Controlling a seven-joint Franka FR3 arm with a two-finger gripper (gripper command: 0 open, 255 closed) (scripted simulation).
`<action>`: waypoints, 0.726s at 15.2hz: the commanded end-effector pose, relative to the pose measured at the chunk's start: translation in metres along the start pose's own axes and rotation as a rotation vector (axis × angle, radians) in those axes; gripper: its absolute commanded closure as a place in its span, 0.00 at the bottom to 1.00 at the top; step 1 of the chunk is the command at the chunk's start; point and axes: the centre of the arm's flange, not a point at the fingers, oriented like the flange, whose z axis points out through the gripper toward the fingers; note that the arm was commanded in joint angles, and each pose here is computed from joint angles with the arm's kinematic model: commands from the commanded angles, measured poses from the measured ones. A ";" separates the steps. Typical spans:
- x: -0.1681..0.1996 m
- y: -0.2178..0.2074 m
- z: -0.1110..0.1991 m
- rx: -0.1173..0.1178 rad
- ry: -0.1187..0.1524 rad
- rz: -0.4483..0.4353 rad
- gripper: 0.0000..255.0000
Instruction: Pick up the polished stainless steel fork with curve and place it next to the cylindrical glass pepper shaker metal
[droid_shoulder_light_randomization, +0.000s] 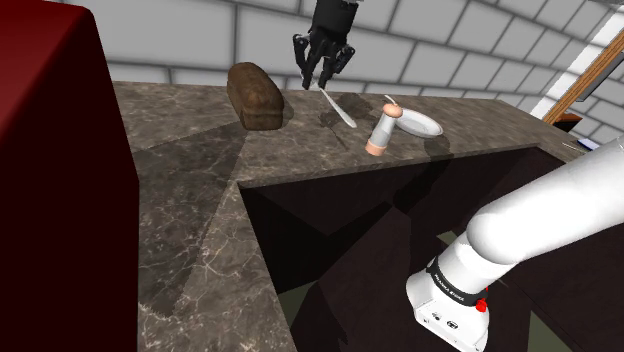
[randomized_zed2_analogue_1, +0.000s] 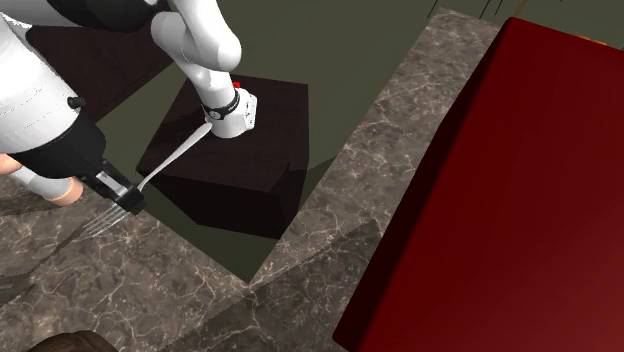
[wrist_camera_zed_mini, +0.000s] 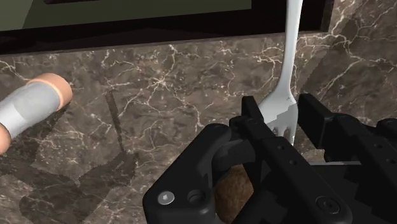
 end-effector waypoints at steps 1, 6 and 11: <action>0.011 0.026 0.000 0.001 0.000 -0.001 1.00; 0.041 0.085 0.001 0.001 0.000 -0.001 1.00; 0.071 0.144 0.002 0.001 0.000 -0.001 1.00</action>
